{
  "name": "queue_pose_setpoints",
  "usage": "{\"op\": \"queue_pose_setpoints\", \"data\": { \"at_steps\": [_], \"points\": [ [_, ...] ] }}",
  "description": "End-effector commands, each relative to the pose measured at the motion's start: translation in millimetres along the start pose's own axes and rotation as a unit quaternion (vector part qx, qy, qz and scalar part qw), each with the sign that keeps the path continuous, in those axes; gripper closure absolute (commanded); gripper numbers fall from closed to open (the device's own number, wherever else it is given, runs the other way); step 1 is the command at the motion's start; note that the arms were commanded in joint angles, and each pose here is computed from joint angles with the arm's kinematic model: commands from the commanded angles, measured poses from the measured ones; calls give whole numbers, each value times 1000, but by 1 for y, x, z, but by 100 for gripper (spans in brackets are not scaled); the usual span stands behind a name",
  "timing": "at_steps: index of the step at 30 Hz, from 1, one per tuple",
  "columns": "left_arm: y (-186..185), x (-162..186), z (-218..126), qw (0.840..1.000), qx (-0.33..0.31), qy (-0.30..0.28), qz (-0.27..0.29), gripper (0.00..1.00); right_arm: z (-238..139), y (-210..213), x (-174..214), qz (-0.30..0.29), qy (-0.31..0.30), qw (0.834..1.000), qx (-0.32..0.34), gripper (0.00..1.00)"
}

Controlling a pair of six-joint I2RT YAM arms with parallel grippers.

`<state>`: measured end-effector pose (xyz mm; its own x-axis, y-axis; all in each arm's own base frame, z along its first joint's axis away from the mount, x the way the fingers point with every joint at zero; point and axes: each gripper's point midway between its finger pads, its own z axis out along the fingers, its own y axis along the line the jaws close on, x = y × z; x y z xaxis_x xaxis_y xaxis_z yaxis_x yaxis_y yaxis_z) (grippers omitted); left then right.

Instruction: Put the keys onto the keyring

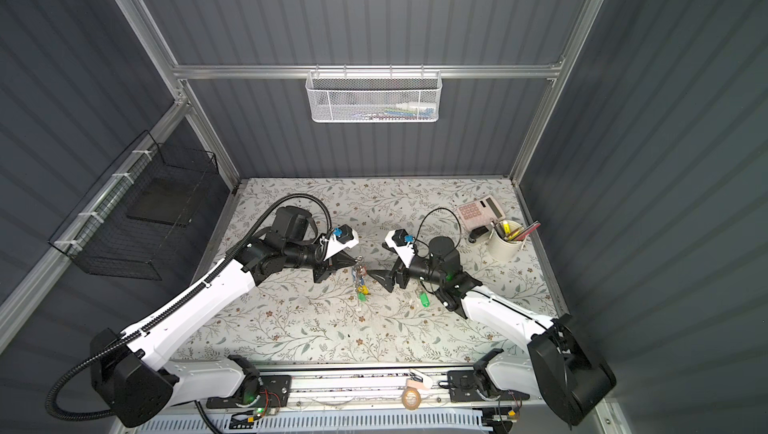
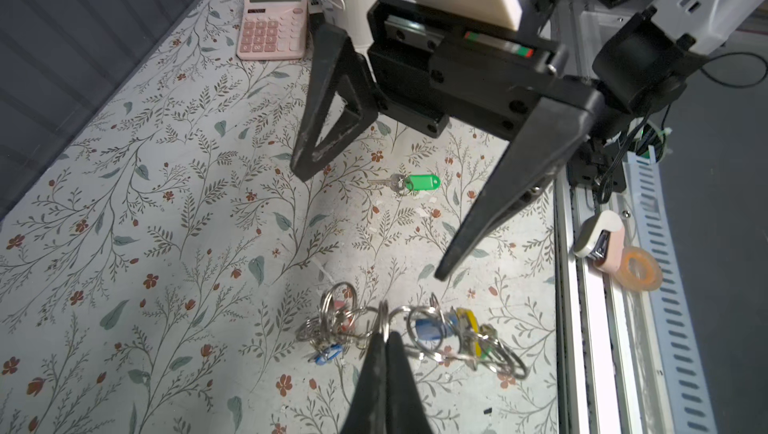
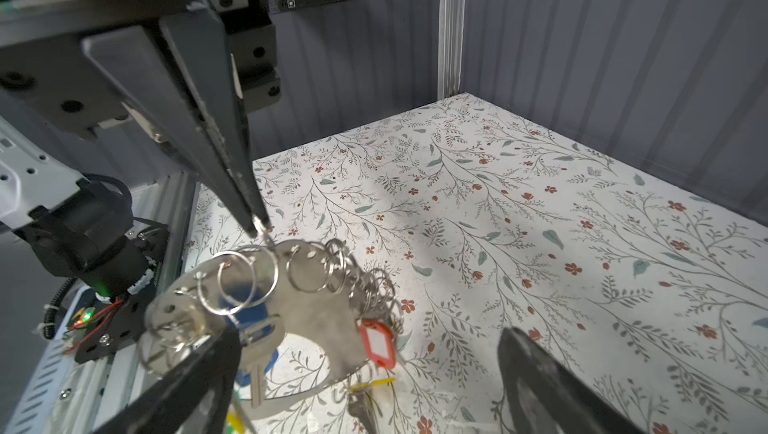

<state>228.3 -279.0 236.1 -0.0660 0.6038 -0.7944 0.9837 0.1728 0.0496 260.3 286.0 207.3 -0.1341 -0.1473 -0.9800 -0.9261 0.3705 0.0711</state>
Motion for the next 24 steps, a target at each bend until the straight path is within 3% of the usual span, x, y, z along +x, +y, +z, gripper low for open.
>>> {"op": "queue_pose_setpoints", "data": {
  "at_steps": [1,6,9,24],
  "points": [
    [-1,-2,-7,999,-12,18,34,100,7,3,-11,-56,0,998,-8,10],
    [-5,0,-8,999,-9,20,34,100,15,15,-17,-54,10,997,-60,42],
    [-7,-4,-11,999,-12,7,33,100,19,21,-19,-49,5,996,-79,53],
    [-12,-7,-14,1000,-10,-14,26,100,21,48,-38,-28,-25,990,-137,71]
  ]
}}
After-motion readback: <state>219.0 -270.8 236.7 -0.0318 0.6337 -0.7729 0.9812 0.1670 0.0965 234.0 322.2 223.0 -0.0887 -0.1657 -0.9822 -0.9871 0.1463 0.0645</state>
